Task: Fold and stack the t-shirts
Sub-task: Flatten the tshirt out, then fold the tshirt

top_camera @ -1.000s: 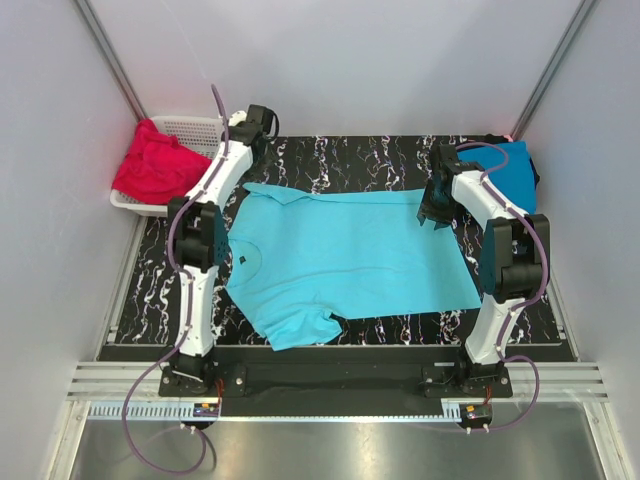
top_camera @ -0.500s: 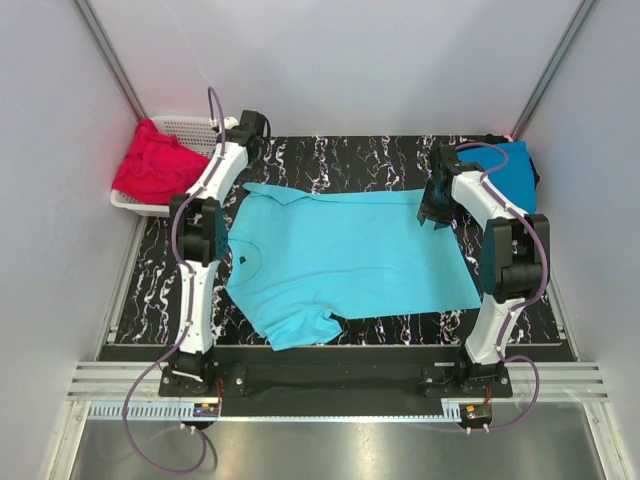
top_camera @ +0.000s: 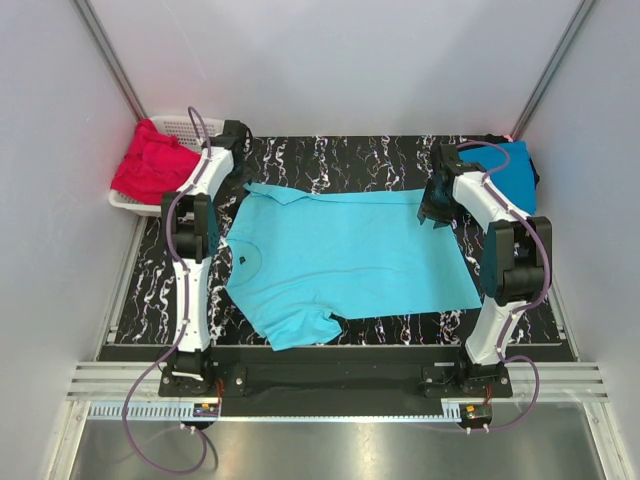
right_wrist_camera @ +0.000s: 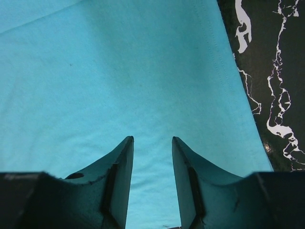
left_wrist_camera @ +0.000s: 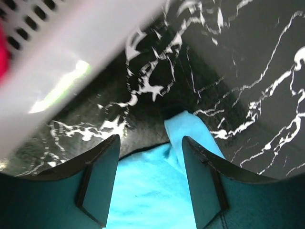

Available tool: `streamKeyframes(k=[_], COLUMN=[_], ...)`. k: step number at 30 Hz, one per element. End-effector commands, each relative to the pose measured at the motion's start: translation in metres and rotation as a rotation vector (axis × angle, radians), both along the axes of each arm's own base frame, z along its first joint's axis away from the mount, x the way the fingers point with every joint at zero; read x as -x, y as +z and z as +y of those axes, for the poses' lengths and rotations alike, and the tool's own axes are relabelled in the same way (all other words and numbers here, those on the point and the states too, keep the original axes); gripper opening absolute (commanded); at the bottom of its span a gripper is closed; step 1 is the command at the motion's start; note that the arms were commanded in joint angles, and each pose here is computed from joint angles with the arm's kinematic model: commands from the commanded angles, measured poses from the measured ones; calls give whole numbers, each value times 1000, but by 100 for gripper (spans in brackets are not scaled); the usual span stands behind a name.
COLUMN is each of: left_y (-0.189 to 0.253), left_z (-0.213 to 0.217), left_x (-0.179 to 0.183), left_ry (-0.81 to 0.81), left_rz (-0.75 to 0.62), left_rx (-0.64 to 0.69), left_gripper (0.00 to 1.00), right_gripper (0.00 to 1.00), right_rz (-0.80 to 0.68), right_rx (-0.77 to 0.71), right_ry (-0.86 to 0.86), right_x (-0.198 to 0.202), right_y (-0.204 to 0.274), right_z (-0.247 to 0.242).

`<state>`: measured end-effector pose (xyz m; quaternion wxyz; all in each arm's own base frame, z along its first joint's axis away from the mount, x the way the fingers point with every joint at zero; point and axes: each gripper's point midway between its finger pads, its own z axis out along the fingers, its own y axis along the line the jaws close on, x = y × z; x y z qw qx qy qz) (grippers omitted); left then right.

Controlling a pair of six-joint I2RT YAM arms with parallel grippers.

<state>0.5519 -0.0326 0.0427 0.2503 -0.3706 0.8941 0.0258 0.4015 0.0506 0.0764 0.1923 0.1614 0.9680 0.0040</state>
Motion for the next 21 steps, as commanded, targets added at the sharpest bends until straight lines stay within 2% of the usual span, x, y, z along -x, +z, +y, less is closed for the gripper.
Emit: streamKeyframes(k=[1,10,12,13,21], left_y=[-10,-12,-14,-14,-24], left_z=[-6,-7,-10,-11,-14], left_x=[-8,-14,-17,-18,-15], left_ry=[-46,-50,-56,-61,-81], left_rz=[-4,-18,-20,-22,-5], left_rx=[59,60,72,77,92], left_gripper=[59,59,55,50,41], right_gripper=[45,44,44,43,43], right_rz=[-70,-66,-72,-73,-88], right_rx=[-30,-30,-31,-31,-41], right_ry=[20,19,19,17,16], right_x=[-4,-3,-4,-5,-9], right_y=[24,23,25,26,32], right_z=[8,8,8,8,10])
